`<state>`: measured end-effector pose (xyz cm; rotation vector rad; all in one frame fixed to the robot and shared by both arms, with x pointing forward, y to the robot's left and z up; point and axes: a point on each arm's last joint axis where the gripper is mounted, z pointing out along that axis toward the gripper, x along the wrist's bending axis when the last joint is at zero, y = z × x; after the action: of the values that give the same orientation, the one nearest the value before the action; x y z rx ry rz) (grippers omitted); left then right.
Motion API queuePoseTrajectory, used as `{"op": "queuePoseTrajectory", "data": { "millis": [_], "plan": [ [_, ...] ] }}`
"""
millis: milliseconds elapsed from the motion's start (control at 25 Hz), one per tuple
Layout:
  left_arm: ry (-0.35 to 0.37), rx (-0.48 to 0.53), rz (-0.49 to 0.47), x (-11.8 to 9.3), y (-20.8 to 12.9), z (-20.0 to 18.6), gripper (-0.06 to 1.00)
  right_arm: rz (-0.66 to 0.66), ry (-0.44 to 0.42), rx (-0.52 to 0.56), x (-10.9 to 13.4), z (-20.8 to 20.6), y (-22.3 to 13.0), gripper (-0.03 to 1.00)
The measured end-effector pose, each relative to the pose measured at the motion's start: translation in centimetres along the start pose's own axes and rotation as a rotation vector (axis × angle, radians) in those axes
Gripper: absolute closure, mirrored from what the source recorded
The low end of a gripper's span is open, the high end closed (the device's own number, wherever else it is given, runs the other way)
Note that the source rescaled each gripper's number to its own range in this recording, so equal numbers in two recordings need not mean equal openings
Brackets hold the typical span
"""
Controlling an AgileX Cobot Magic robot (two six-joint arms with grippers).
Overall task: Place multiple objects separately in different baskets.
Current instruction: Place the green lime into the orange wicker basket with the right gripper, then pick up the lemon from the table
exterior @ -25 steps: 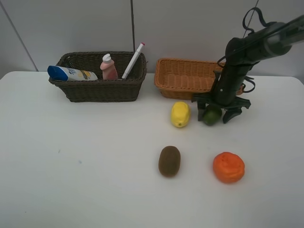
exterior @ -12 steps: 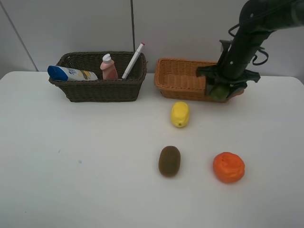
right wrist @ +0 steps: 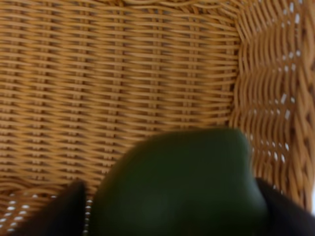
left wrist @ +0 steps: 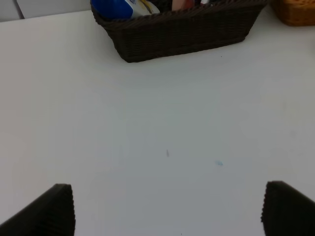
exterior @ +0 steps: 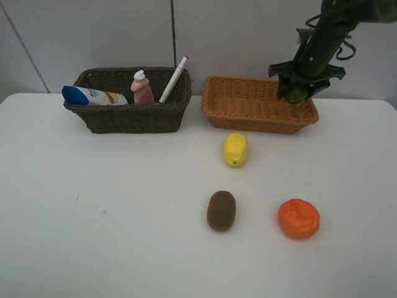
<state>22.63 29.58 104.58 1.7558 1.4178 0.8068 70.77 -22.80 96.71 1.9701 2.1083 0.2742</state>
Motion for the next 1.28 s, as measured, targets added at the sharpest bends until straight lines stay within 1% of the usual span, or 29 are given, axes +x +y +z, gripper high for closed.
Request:
{"op": "queuePoseTrajectory", "data": {
  "millis": [40,80,120,240,360,440,480,600,760,920,1000,1040,1120,1280],
  "plan": [
    [0.0,0.0,0.0,0.0,0.0,0.0,-0.06,-0.003,-0.002,0.002,0.0,0.1,0.0,0.27],
    [0.0,0.0,0.0,0.0,0.0,0.0,-0.06,-0.004,-0.003,0.004,0.0,0.1,0.0,0.16],
    [0.0,0.0,0.0,0.0,0.0,0.0,-0.06,-0.004,-0.005,0.008,0.0,0.1,0.0,0.09],
    [0.0,0.0,0.001,0.0,0.0,0.0,-0.06,0.002,-0.002,0.055,0.0,-0.2,-0.3,0.02],
    [0.0,0.0,0.001,0.0,0.0,0.0,-0.06,0.022,0.023,0.141,0.1,-1.3,-1.1,0.01],
    [0.0,0.0,0.001,0.0,0.0,0.0,-0.06,0.034,0.052,0.152,0.5,-2.7,-1.3,0.01],
    [0.0,0.0,0.001,0.0,0.0,0.0,-0.06,0.031,0.065,0.141,0.9,-3.5,-1.4,0.01],
    [0.0,0.0,0.002,0.0,0.0,0.0,-0.06,0.001,0.104,0.127,3.2,-5.7,-2.3,0.01],
    [0.0,0.0,0.002,0.0,0.0,0.0,-0.06,-0.073,0.136,0.159,7.5,-7.1,-4.8,0.01],
    [0.0,0.0,0.003,0.0,0.0,0.0,-0.06,-0.142,0.136,0.242,11.3,-6.1,-7.8,0.01],
    [0.0,0.0,0.002,0.0,0.0,0.0,-0.06,-0.159,0.132,0.27,12.6,-5.4,-9.1,0.01],
    [0.0,0.0,0.002,0.0,0.0,0.0,-0.06,-0.16,0.134,0.266,13.2,-5.1,-9.6,0.01],
    [0.0,0.0,0.002,0.0,0.0,0.0,-0.06,-0.144,0.142,0.248,13.8,-4.3,-10.2,0.01],
    [0.0,0.0,0.002,0.0,0.0,0.0,-0.06,-0.118,0.15,0.212,13.9,-2.4,-10.4,0.01]
  ]
}}
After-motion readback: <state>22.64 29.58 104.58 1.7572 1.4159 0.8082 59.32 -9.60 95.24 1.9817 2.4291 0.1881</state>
